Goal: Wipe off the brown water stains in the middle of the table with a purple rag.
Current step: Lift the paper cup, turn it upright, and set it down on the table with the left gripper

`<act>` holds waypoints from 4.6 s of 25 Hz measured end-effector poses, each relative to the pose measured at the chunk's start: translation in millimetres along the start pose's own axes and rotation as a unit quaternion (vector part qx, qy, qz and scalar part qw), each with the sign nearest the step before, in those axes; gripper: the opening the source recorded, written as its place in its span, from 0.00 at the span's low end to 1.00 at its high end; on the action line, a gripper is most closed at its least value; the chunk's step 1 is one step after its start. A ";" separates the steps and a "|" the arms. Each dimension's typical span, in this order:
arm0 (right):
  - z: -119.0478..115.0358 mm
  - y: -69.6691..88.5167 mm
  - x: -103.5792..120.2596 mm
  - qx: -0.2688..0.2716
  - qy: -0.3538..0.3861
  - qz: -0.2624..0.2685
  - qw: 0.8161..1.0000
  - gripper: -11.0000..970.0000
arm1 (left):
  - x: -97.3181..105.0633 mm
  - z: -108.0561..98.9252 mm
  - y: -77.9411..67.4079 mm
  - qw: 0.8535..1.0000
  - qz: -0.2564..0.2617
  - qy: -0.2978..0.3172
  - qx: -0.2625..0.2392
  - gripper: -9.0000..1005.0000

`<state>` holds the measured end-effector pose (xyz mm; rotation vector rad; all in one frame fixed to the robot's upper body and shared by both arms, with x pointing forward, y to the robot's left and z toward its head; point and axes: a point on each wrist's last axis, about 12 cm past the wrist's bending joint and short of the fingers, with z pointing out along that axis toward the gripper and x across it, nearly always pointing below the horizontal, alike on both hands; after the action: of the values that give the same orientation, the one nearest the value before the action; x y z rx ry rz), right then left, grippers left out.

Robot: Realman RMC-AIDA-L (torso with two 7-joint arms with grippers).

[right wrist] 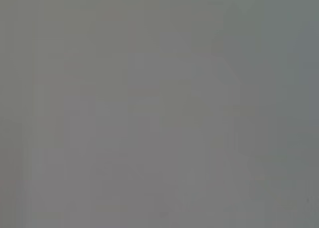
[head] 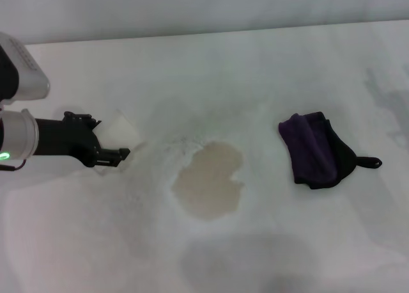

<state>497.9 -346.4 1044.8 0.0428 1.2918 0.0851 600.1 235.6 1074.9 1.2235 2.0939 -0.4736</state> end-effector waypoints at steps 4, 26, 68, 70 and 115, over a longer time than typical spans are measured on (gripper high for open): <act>0.6 -0.6 -0.9 -0.002 -0.002 -0.002 1.000 0.90 | -4.6 -7.2 1.1 1.000 0.006 -0.017 -0.008 0.76; 1.7 2.4 -0.9 -0.044 0.008 -0.020 0.999 0.90 | 41.3 -32.9 -32.6 0.951 -0.019 -0.304 -0.060 0.69; 1.4 -4.8 2.6 -0.076 0.042 -0.071 0.994 0.90 | 152.6 -19.9 -131.8 0.931 0.028 -0.291 -0.217 0.69; 1.1 -4.7 2.8 -0.078 0.043 -0.072 0.993 0.90 | 156.2 -20.9 -136.8 0.930 0.012 -0.293 -0.221 0.69; -5.5 -9.1 0.9 -0.090 0.044 -0.085 0.991 0.89 | 183.9 -21.9 -180.0 0.936 -0.101 -0.270 -0.203 0.76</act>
<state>493.3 -355.5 1041.7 -0.2272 1.3663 0.0580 372.5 274.9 959.4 0.5573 1.7242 -0.3853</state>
